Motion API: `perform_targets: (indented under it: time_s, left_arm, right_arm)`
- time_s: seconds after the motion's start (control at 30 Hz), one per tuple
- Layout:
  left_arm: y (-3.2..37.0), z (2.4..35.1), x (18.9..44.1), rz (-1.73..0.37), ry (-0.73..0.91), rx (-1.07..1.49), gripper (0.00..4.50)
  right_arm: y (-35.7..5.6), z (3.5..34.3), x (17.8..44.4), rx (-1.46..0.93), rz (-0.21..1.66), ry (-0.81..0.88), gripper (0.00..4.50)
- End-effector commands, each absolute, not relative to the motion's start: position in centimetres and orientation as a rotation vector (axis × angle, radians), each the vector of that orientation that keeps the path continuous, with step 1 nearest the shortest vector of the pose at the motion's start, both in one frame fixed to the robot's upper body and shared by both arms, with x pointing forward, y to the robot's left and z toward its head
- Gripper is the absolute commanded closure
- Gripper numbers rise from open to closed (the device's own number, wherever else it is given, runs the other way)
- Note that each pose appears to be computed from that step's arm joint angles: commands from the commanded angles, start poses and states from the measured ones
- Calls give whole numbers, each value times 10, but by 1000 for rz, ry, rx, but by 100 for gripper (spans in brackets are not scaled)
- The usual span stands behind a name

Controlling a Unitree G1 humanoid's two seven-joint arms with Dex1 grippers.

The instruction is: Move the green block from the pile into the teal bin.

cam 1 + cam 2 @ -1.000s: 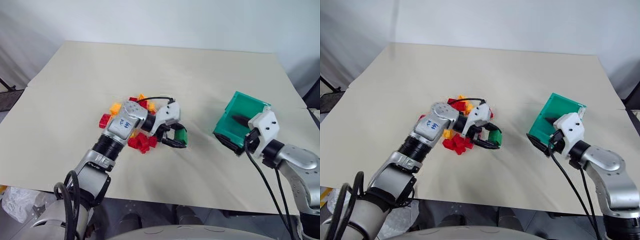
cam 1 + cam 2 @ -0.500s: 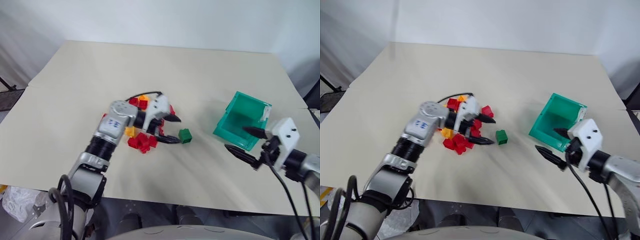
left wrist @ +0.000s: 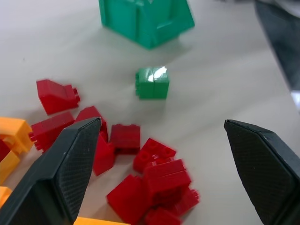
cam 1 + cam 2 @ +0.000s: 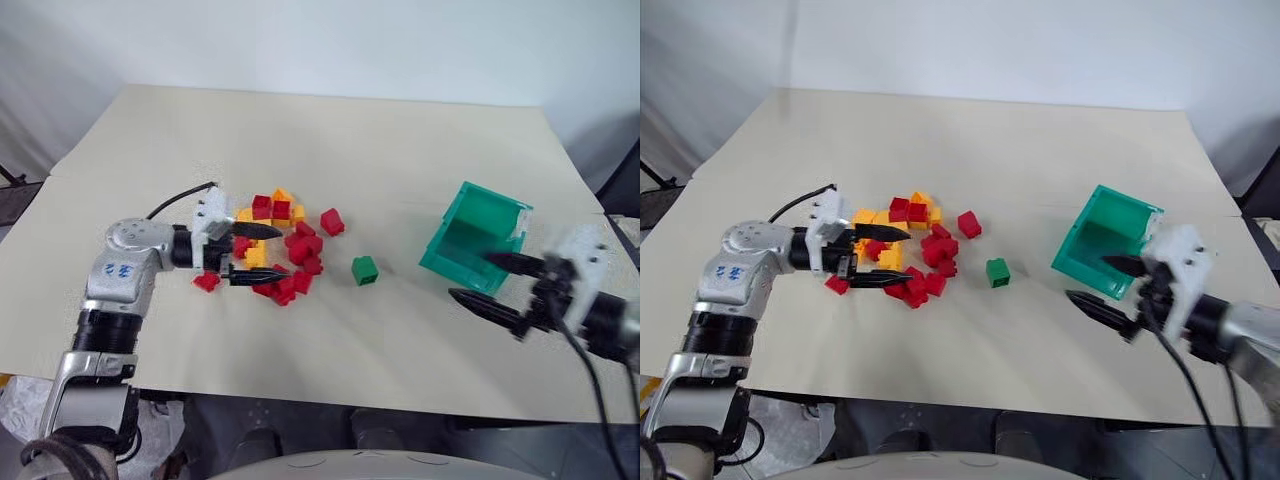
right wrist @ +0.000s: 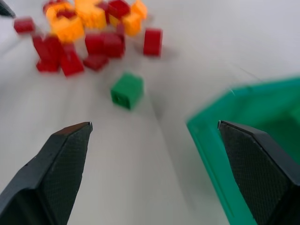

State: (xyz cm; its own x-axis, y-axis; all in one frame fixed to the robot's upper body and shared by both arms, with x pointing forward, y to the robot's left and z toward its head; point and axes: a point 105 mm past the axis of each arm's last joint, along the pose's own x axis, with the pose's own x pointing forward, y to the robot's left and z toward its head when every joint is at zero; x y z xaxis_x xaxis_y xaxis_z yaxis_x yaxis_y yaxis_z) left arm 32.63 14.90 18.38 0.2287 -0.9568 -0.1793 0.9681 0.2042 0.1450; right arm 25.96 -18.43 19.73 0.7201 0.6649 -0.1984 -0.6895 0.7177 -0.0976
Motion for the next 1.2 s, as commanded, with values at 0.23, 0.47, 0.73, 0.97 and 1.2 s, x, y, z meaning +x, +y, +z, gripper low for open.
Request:
perform_targets:
  time_s: [0.23,0.47,0.73,0.97,1.2]
  left_arm:
    - [183,189,288,-1290,-52,217,4]
    - [211,184,279,-1173,-41,249,4]
    - [206,181,277,-1151,-59,249,4]
    - [203,183,287,-1149,-78,256,0]
    - [200,185,297,-1169,-89,255,0]
  right_arm:
    - [-123,164,312,-167,699,214,0]
    - [-102,142,335,-145,648,279,0]
    - [-88,121,342,-177,637,348,0]
    - [-93,141,336,-157,614,265,151]
    - [-109,169,326,-114,609,187,303]
